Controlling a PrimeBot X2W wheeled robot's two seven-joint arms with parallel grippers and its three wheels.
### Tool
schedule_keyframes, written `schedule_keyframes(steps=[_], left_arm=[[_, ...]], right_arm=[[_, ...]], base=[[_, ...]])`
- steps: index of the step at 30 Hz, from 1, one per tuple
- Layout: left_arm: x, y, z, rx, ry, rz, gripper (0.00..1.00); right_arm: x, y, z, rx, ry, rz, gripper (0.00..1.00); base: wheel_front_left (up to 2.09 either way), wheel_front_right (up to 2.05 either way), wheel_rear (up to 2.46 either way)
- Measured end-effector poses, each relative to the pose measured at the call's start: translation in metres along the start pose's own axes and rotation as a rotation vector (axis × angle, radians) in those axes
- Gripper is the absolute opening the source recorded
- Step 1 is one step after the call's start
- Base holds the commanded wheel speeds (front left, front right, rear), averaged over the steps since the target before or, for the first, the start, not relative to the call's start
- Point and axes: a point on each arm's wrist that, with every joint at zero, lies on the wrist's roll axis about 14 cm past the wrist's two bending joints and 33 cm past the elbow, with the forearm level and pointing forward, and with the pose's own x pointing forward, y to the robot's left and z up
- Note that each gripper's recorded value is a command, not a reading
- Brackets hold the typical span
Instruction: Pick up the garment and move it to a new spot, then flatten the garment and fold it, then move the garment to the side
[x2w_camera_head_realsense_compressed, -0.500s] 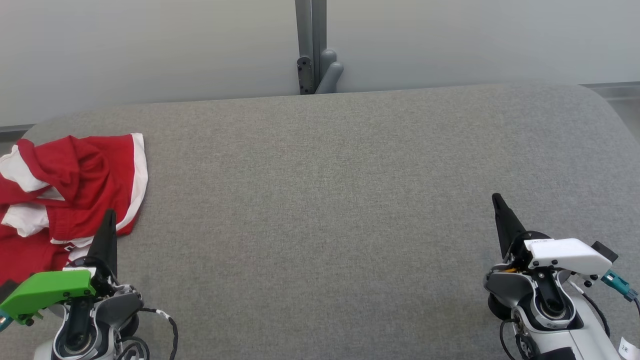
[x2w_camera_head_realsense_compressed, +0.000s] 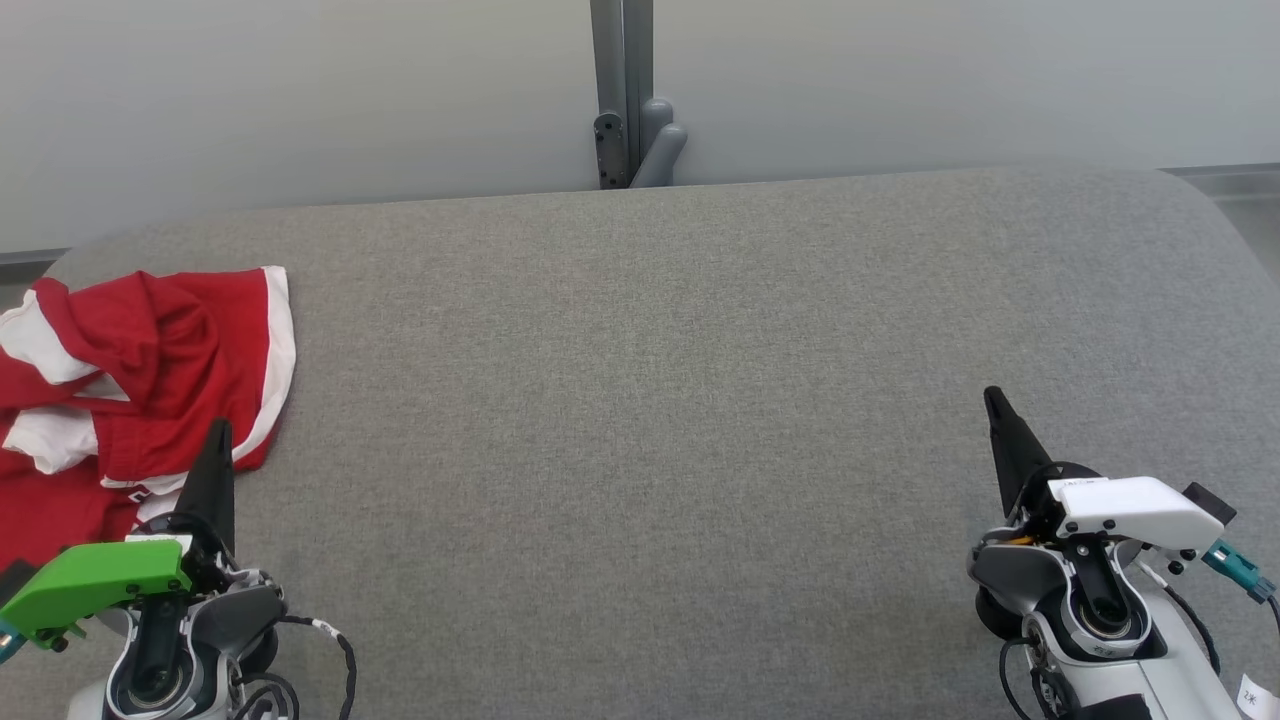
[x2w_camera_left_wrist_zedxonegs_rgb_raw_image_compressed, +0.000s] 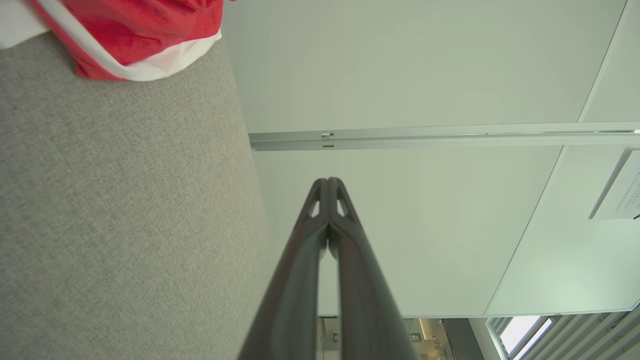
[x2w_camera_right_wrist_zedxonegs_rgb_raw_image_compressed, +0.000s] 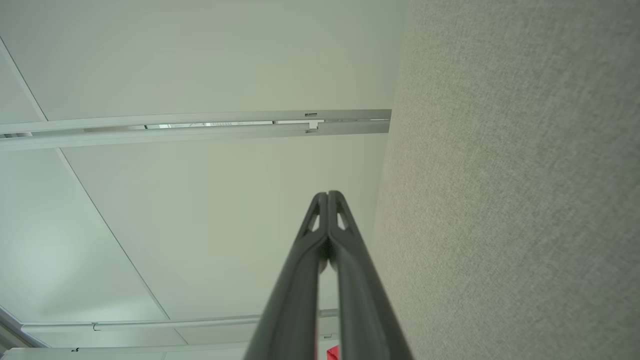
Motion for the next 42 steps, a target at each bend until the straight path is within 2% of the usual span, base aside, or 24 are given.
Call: schedule_keyframes(steps=[6,7,13,20,30,42], left_arm=[[0.0,0.0,0.0,0.0,0.0,0.0,0.0],[0.0,0.0,0.0,0.0,0.0,0.0,1.0],[-0.016,0.036,-0.005,-0.026,-0.001,0.101,1.0],[-0.016,0.037,-0.011,0.035,-0.004,0.109,1.0],[-0.017,0.041,-0.015,0.255,0.008,0.132,1.0],[-0.021,0.047,-0.022,0.542,0.042,0.148,1.0]], right_arm=[[0.0,0.0,0.0,0.0,0.0,0.0,0.0],[0.0,0.0,0.0,0.0,0.0,0.0,1.0],[-0.015,-0.033,-0.001,0.009,-0.004,-0.093,1.0],[-0.016,-0.03,-0.003,-0.045,0.0,-0.081,1.0],[-0.015,-0.024,-0.001,-0.207,-0.006,-0.057,1.0],[-0.018,-0.02,-0.004,-0.483,0.018,-0.028,1.0]], base=[[0.0,0.0,0.0],[0.0,0.0,0.0],[0.0,0.0,0.0],[0.0,0.0,0.0],[0.0,0.0,0.0],[0.0,0.0,0.0]])
